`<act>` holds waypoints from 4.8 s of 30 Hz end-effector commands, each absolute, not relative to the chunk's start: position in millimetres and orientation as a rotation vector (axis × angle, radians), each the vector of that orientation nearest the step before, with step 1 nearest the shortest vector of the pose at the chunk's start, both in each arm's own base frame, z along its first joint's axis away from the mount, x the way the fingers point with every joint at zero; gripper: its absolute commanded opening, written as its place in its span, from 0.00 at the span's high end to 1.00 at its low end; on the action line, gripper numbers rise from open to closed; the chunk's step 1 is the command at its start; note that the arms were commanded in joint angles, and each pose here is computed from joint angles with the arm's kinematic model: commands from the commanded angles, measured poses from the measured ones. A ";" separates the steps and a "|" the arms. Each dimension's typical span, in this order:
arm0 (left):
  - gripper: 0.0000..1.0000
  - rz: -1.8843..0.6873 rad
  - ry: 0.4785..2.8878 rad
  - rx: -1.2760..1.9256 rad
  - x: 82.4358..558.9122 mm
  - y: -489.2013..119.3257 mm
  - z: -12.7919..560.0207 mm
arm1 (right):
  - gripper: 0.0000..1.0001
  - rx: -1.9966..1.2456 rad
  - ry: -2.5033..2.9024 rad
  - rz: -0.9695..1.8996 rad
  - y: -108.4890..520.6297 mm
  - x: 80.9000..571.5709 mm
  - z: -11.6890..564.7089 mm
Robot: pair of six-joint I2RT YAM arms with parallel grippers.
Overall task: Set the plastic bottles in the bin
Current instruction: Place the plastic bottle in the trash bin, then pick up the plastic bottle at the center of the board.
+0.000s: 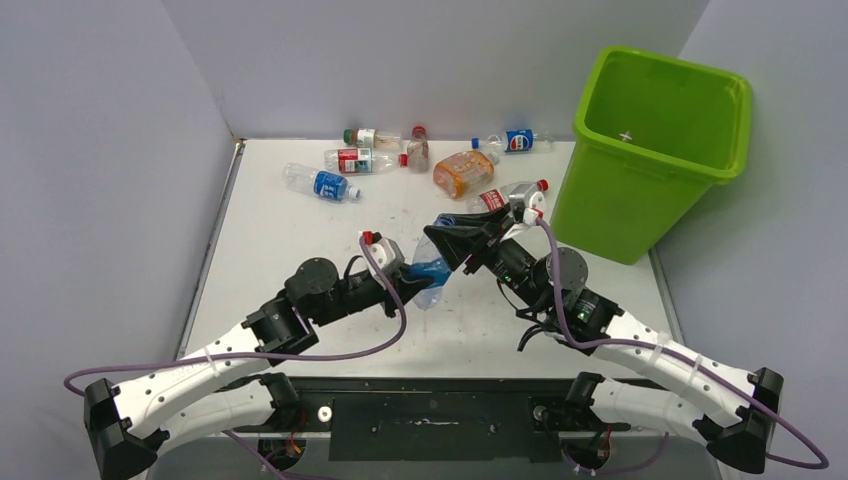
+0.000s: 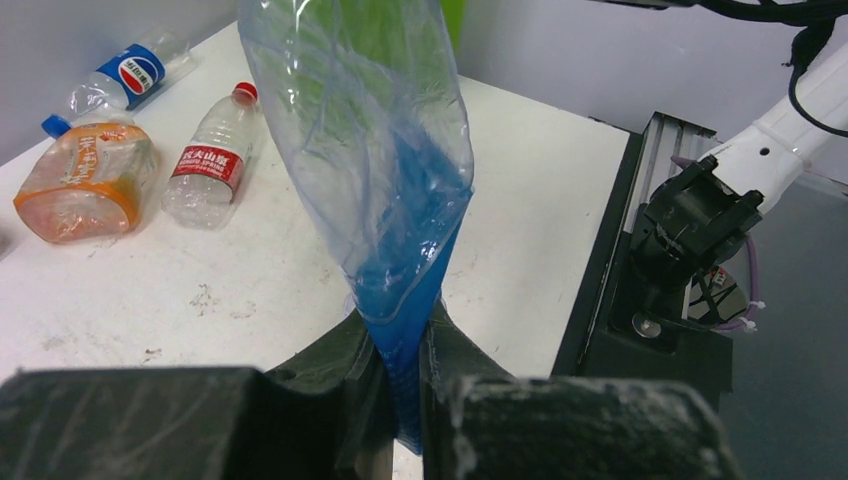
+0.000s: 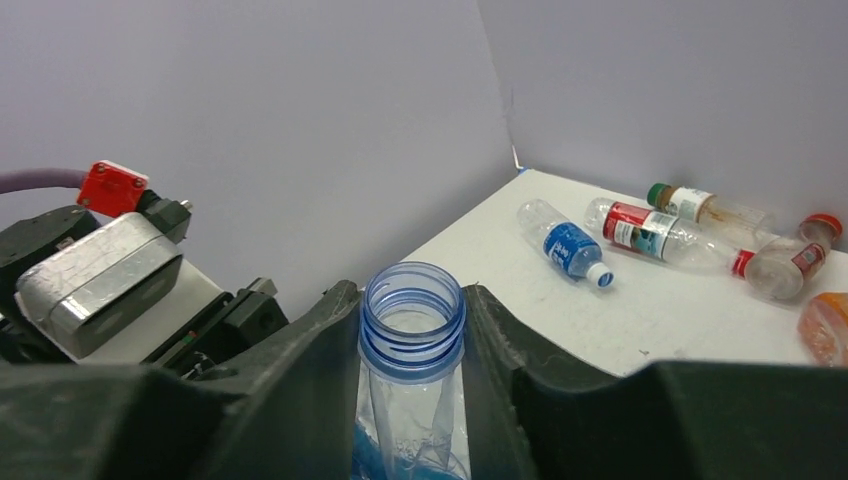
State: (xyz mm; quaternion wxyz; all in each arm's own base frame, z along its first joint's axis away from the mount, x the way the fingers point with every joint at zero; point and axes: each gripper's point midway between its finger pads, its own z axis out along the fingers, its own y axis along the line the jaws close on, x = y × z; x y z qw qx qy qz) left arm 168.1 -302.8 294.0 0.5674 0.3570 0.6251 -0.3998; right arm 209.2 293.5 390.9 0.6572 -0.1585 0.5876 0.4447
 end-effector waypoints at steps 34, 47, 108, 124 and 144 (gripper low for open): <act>0.04 -0.607 1.285 0.669 193.2 -268.4 315.4 | 0.95 0.682 0.841 -0.476 -68.0 351.9 602.3; 0.04 -0.552 1.312 0.634 203.4 -263.6 312.6 | 0.10 0.588 0.927 -0.269 9.5 390.8 616.8; 0.03 -0.080 1.360 0.110 257.6 -150.5 322.6 | 0.10 -0.575 1.590 0.867 474.7 518.1 110.6; 0.04 -0.411 1.608 -0.946 440.0 -54.2 261.6 | 0.10 -0.381 1.692 0.907 393.2 378.7 129.3; 0.04 -0.429 1.781 -1.342 564.6 -3.8 111.6 | 0.10 -0.520 1.830 0.866 392.6 230.6 121.0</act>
